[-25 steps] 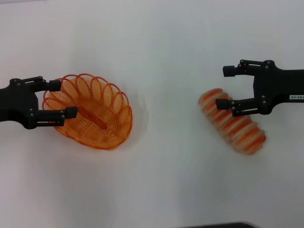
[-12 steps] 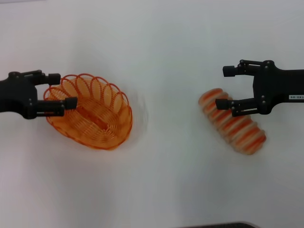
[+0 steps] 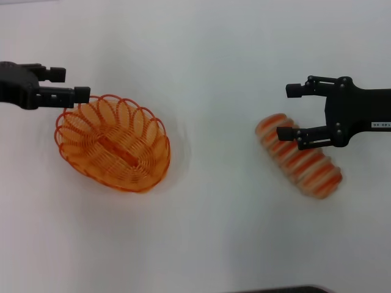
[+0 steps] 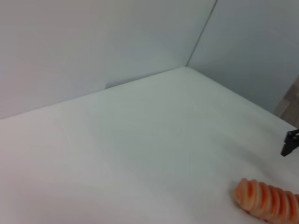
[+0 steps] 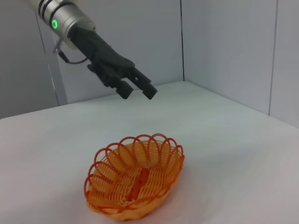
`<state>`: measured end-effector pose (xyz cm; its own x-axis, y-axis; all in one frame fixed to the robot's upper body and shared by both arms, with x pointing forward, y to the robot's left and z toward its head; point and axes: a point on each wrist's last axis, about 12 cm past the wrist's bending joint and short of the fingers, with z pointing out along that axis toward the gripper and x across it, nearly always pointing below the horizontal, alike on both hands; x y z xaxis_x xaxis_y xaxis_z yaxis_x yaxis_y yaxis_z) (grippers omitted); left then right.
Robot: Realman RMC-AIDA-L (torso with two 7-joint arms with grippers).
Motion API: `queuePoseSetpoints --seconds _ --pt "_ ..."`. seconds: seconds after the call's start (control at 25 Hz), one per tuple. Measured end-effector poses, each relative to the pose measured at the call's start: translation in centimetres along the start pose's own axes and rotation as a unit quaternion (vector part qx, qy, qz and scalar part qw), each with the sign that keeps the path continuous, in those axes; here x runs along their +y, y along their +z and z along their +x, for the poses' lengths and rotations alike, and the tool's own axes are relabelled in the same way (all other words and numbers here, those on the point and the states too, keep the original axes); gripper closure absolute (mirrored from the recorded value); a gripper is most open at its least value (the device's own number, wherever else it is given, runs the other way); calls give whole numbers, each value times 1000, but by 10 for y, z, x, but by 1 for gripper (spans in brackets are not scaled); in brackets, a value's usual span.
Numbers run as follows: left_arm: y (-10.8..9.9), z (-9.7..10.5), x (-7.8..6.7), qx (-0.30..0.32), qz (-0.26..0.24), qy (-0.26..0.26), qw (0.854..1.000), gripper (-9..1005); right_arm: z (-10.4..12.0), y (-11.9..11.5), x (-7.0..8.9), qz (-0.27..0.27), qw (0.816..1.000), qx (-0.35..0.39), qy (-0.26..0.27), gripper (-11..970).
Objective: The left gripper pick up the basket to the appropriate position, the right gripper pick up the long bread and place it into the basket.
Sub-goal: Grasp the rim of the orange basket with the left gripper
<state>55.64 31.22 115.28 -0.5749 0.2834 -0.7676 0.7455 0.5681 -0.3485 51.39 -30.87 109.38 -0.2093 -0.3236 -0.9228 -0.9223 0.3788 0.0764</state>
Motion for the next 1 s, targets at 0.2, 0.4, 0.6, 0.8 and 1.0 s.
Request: queuePoseSetpoints --seconds 0.2,0.4,0.6,0.8,1.0 --pt "-2 -26 3 43 -30 -39 998 136 0 1 0 -1 1000 2 -9 32" --pt "4 -53 0 97 -76 -58 991 138 -1 2 -1 -1 1000 2 -19 31" --pt "18 -73 -2 160 -127 -70 976 140 -2 3 -1 -2 1000 1 -28 31" --pt "30 -82 -4 200 -164 -67 964 142 -1 5 -1 -4 999 0 -34 31" --pt "51 -80 -9 250 -188 -51 949 143 0 7 -2 -1 999 1 -36 31"
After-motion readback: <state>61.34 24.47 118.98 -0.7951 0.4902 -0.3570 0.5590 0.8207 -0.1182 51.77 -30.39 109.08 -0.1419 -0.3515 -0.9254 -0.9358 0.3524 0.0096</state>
